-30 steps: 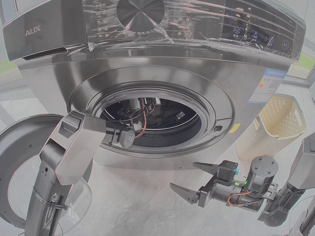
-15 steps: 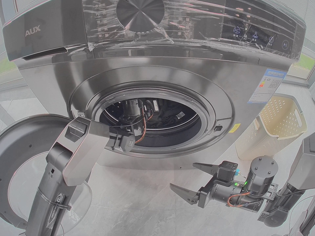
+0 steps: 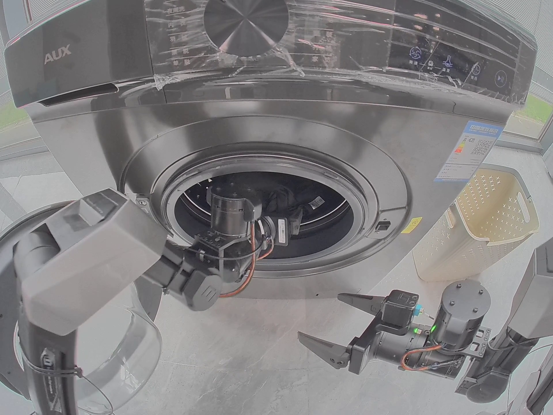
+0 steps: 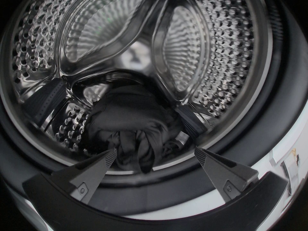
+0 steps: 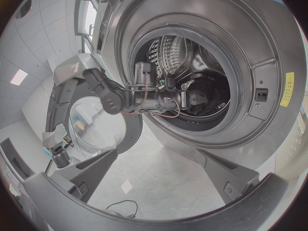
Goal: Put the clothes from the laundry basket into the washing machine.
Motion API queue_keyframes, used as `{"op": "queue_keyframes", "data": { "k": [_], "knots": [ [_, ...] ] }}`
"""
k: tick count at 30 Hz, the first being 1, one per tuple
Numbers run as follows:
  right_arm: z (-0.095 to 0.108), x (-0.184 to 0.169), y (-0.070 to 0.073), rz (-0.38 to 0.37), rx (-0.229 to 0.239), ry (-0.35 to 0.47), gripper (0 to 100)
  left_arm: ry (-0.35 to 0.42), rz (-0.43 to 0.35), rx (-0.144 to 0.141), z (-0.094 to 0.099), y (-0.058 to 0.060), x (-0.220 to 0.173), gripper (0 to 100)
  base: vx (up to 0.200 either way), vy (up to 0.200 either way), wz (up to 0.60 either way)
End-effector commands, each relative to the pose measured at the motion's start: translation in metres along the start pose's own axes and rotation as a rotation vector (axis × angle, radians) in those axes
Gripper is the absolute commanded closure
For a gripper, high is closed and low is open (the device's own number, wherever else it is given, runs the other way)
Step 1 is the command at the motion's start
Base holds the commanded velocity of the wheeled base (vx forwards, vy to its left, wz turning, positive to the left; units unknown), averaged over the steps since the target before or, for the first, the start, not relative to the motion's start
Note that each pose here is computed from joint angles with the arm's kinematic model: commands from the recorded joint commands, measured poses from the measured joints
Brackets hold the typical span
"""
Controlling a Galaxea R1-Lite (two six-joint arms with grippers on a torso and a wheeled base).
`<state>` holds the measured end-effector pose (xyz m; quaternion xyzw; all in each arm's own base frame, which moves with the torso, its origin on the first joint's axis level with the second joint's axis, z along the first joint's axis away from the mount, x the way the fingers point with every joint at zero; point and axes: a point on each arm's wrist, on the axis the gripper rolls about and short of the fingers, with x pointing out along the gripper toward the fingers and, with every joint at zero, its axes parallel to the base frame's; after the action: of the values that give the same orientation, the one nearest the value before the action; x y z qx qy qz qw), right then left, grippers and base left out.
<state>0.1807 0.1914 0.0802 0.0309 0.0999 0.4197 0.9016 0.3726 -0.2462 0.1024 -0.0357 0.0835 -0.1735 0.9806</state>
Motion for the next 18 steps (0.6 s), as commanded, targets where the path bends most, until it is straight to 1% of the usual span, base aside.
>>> {"op": "queue_keyframes", "data": {
  "k": [1,2,4,6,8,10,11,12,13,14,16,17,18],
  "knots": [
    [0.002,-0.019,0.016,0.055,-0.007,0.006,0,0.004,-0.154,0.039,0.028,-0.027,-0.120,0,0.000,0.000,0.00],
    [0.002,-0.024,0.018,0.065,-0.009,0.009,0,0.018,-0.179,0.051,0.025,-0.026,-0.139,0,0.000,0.000,0.00],
    [0.003,-0.034,0.022,0.079,-0.010,0.009,0,0.031,-0.244,0.057,0.021,-0.028,-0.170,0,0.000,0.000,0.00],
    [0.004,-0.043,0.024,0.079,-0.011,0.008,0,0.047,-0.284,0.066,0.017,-0.027,-0.193,0,0.000,0.000,0.00],
    [0.006,-0.052,0.026,0.067,-0.011,-0.005,0,0.051,-0.300,0.071,0.016,-0.025,-0.211,0,0.000,0.000,0.00],
    [0.014,-0.066,0.028,0.048,-0.012,-0.051,0,0.032,-0.320,0.068,0.019,-0.016,-0.237,0,0.000,0.000,0.00],
    [0.015,-0.067,0.028,0.047,-0.012,-0.054,0,0.030,-0.322,0.067,0.019,-0.015,-0.238,0,0.000,0.000,0.00],
    [0.023,-0.076,0.028,0.017,-0.004,-0.104,0,0.004,-0.332,0.060,0.022,-0.005,-0.256,0,0.000,0.000,0.00],
    [0.026,-0.080,0.027,-0.001,0.001,-0.123,0,-0.005,-0.332,0.058,0.023,-0.001,-0.262,0,0.000,0.000,0.00],
    [0.029,-0.085,0.025,-0.027,0.009,-0.148,0,-0.021,-0.326,0.053,0.025,0.006,-0.272,0,0.000,0.000,0.00],
    [0.035,-0.093,0.022,-0.066,0.015,-0.183,0,-0.035,-0.321,0.050,0.025,0.013,-0.282,0,0.000,0.000,0.00],
    [0.039,-0.103,0.016,-0.108,0.016,-0.206,0,-0.063,-0.308,0.057,0.026,0.023,-0.294,0,0.000,0.000,0.00],
    [0.041,-0.110,0.012,-0.134,0.013,-0.222,0,-0.077,-0.289,0.067,0.025,0.030,-0.301,0,0.000,0.000,0.00]
  ]
}}
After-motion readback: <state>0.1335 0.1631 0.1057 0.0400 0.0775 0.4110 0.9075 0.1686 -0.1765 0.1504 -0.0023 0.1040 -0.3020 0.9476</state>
